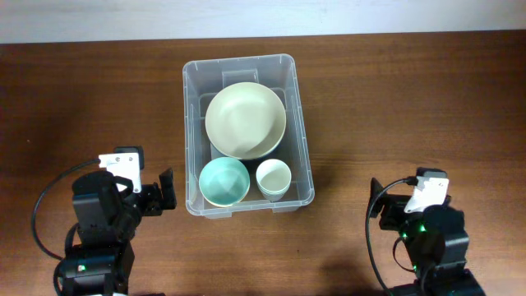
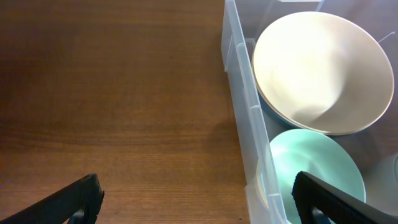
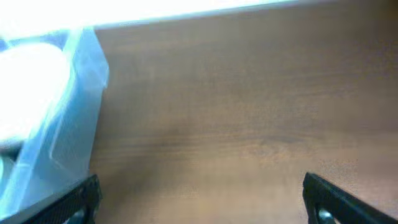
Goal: Pack container
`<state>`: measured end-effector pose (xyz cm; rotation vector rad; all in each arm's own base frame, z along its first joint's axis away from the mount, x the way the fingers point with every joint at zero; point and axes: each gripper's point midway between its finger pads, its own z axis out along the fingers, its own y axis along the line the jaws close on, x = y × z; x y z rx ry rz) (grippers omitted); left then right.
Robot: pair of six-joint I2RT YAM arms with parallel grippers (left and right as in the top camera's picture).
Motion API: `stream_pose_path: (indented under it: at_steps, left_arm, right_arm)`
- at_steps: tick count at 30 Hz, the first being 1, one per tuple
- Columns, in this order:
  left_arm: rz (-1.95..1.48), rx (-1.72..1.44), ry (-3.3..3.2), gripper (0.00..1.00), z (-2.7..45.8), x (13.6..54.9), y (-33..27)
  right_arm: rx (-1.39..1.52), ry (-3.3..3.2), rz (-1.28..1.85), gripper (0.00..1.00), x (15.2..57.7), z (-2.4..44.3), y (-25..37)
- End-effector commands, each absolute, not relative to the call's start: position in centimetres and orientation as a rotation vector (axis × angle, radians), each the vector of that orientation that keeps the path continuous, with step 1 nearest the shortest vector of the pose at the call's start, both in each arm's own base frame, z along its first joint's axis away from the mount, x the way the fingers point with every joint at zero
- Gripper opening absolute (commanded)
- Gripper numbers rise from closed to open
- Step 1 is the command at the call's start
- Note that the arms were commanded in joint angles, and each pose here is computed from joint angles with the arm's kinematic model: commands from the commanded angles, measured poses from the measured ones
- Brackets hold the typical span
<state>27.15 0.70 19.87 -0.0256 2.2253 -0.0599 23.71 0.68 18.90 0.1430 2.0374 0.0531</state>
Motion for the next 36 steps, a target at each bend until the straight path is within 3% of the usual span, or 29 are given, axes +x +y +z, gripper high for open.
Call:
stream_pose_path:
  at_steps: [1, 14, 26, 36]
  left_arm:
    - [-0.082, -0.034, 2.227, 0.99, 19.6, 27.0, 0.5]
    - [-0.082, -0.034, 2.227, 0.99, 19.6, 27.0, 0.6]
    - [-0.082, -0.034, 2.228, 1.00, 19.6, 27.0, 0.5]
    - [-0.082, -0.034, 2.227, 0.99, 19.6, 27.0, 0.5]
  right_arm:
    - [0.166, 2.000, 0.055, 0.99, 23.6, 17.0, 0.2]
    - [0.157, 1.739, 0.140, 0.99, 23.6, 15.5, 0.2]
    - [-0.072, 1.439, -0.019, 0.99, 24.0, 22.4, 0.4]
    - [-0.086, 1.574, -0.072, 0.99, 24.7, 17.4, -0.3]
